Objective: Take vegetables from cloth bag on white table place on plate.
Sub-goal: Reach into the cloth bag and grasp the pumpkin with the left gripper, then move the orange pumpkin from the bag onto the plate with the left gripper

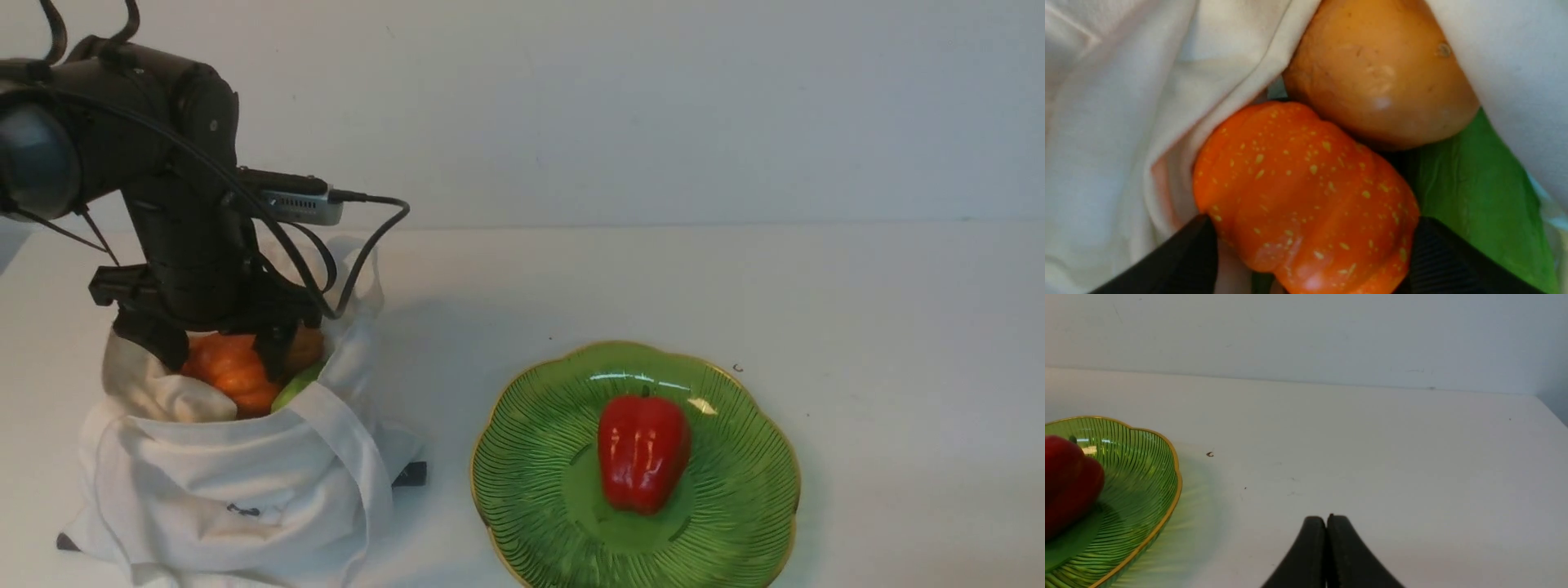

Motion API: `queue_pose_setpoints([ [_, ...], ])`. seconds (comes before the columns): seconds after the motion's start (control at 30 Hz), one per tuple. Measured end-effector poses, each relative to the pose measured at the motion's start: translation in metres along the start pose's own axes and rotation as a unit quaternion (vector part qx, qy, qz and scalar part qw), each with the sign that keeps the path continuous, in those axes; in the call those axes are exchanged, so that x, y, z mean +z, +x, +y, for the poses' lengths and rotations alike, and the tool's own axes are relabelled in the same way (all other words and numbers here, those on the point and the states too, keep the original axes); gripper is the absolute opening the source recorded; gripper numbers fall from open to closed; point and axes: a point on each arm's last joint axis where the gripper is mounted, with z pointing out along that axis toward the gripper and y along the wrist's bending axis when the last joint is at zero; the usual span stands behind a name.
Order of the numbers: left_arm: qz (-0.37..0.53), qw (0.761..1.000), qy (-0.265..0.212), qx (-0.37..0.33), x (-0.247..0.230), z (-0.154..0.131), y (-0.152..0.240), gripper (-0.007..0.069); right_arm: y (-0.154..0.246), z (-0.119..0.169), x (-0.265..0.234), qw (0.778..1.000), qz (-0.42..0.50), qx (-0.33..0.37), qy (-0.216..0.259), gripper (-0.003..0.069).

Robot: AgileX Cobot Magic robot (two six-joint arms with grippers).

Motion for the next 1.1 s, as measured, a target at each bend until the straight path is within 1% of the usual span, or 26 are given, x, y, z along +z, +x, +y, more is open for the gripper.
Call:
queue_pose_setpoints([
  [0.03, 0.000, 1.000, -0.001, 0.001, 0.000, 0.000, 0.000, 0.0526, 0.000, 0.000, 0.000, 1.000, 0.000, 0.000, 0.000, -0.0015],
  [0.23, 0.005, 1.000, -0.003, 0.005, -0.005, 0.001, -0.001, 0.0526, 0.000, 0.000, 0.000, 1.000, 0.000, 0.000, 0.000, -0.0015],
  [0.37, -0.011, 1.000, -0.001, 0.028, -0.022, 0.003, -0.002, 0.0526, 0.000, 0.000, 0.000, 1.000, 0.000, 0.000, 0.000, -0.0015],
  [0.43, -0.044, 0.999, 0.007, 0.030, -0.046, 0.008, 0.003, 0.0526, 0.000, 0.000, 0.000, 1.000, 0.000, 0.000, 0.000, -0.0015],
  [0.5, -0.072, 0.997, 0.021, 0.024, -0.071, 0.011, 0.012, 0.0526, 0.000, 0.000, 0.000, 1.000, 0.000, 0.000, 0.000, -0.0015],
  [0.53, -0.076, 0.997, 0.023, 0.023, -0.073, 0.012, 0.013, 0.0526, 0.000, 0.000, 0.000, 1.000, 0.000, 0.000, 0.000, -0.0015],
  [0.63, -0.109, 0.992, 0.058, 0.017, -0.106, 0.014, 0.030, 0.0526, 0.000, 0.000, 0.000, 1.000, 0.000, 0.000, 0.000, -0.0015],
  [0.67, -0.111, 0.992, 0.061, 0.017, -0.108, 0.014, 0.031, 0.0526, 0.000, 0.000, 0.000, 1.000, 0.000, 0.000, 0.000, -0.0015],
  [0.73, -0.126, 0.987, 0.099, 0.027, -0.124, 0.010, 0.041, 0.0526, 0.000, 0.000, 0.000, 1.000, 0.000, 0.000, 0.000, -0.0015],
  [0.83, -0.137, 0.976, 0.155, 0.069, -0.139, -0.011, 0.053, 0.0526, 0.000, 0.000, 0.000, 1.000, 0.000, 0.000, 0.000, -0.0015],
  [0.9, -0.137, 0.968, 0.179, 0.109, -0.143, -0.027, 0.059, 0.0526, 0.000, 0.000, 0.000, 1.000, 0.000, 0.000, 0.000, -0.0015],
  [1.0, -0.132, 0.960, 0.196, 0.148, -0.145, -0.049, 0.066, 0.0526, 0.000, 0.000, 0.000, 1.000, 0.000, 0.000, 0.000, -0.0015],
  [1.03, -0.123, 0.953, 0.205, 0.186, -0.144, -0.071, 0.072, 0.0526, 0.000, 0.000, 0.000, 1.000, 0.000, 0.000, 0.000, -0.0015],
  [1.07, -0.120, 0.951, 0.207, 0.195, -0.143, -0.077, 0.074, 0.0526, 0.000, 0.000, 0.000, 1.000, 0.000, 0.000, 0.000, -0.0015],
  [1.1, -0.101, 0.945, 0.208, 0.230, -0.135, -0.100, 0.079, 0.0526, 0.000, 0.000, 0.000, 1.000, 0.000, 0.000, 0.000, -0.0015],
])
